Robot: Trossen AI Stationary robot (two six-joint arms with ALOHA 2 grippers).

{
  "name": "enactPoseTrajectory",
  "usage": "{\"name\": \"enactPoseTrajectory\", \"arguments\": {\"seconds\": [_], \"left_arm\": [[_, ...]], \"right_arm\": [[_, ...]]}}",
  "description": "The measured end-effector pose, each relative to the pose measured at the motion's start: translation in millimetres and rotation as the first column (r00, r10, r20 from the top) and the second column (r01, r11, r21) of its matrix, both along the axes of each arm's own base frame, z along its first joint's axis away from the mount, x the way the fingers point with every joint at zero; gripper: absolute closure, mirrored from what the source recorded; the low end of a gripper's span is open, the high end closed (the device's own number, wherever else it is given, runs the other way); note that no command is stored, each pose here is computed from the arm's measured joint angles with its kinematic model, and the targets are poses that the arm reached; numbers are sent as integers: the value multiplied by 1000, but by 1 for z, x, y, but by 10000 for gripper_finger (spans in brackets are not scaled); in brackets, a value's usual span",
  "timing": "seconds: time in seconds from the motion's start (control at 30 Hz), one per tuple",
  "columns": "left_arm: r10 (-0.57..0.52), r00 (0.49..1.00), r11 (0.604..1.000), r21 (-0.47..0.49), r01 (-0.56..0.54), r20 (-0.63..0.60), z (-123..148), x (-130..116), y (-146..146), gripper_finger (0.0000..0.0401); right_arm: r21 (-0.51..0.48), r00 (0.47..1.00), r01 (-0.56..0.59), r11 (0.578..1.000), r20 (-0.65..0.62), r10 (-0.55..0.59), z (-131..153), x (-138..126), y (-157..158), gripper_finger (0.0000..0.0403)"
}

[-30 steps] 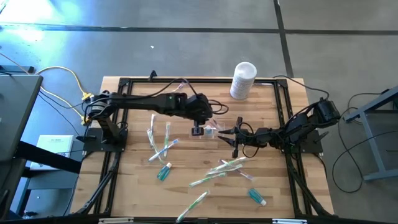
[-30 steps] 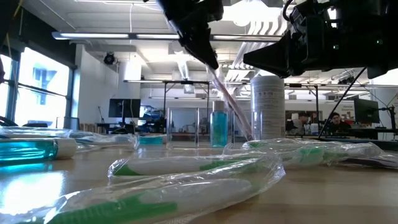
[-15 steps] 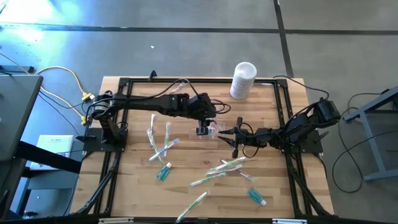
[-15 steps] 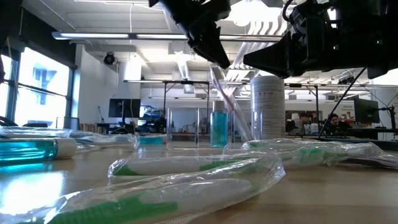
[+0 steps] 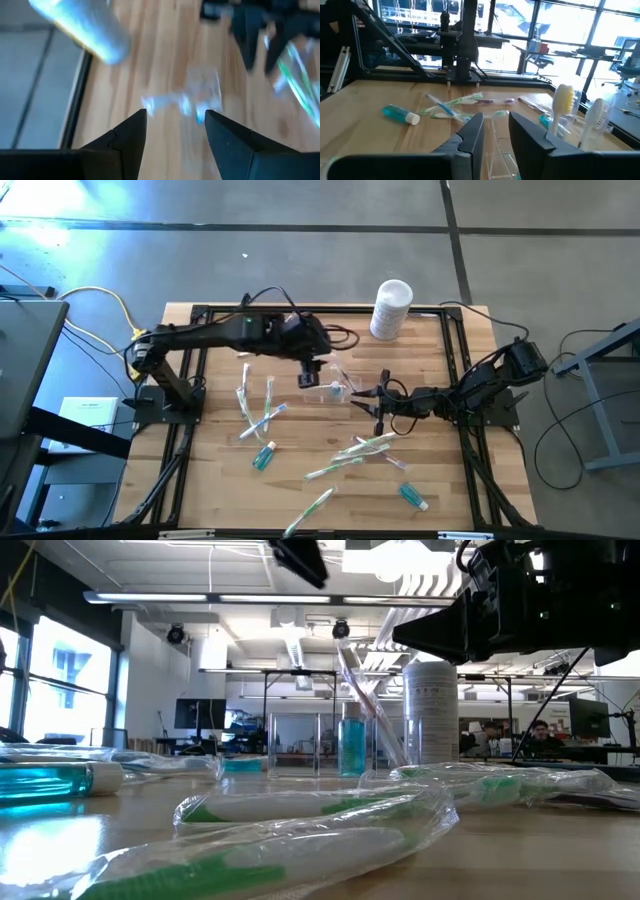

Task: Pick & Place toothbrushing station
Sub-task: Put the blue mouthwash bottle into the transparent organizer

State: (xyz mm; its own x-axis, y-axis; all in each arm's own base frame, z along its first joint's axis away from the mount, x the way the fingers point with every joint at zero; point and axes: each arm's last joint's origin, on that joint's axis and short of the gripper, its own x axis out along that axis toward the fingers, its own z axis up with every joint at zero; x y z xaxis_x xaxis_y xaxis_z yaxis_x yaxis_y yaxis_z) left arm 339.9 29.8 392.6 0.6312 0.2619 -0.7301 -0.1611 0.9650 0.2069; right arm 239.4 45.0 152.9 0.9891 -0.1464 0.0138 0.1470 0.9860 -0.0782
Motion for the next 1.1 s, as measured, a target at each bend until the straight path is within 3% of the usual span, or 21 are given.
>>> {"name": "enactPoseTrajectory", "arguments": {"seconds": [0.27, 0.57, 0.7, 0.93, 1.1], "left_arm": [[95, 939, 990, -70, -125, -329, -22, -28, -3, 208], [-35, 836, 999, -22, 28, -547, -79, -33, 17, 208], [-70, 829, 996, 0, 85, -556, -108, -31, 40, 208], [5, 910, 997, 77, 30, -415, -141, -30, 94, 208], [-26, 958, 1000, -12, 23, -287, -158, -37, 127, 208]], "right_arm": [[2, 1000, 0, 1000, -6, 0, -1, 0, 0, 320], [4, 1000, 0, 1000, 0, 0, 0, 0, 0, 320], [4, 1000, 0, 1000, 0, 0, 0, 0, 0, 320], [-1, 1000, 0, 1000, -19, 0, -2, 0, 0, 320], [-1, 1000, 10, 1000, -19, -10, -2, 0, -1, 320]]}}
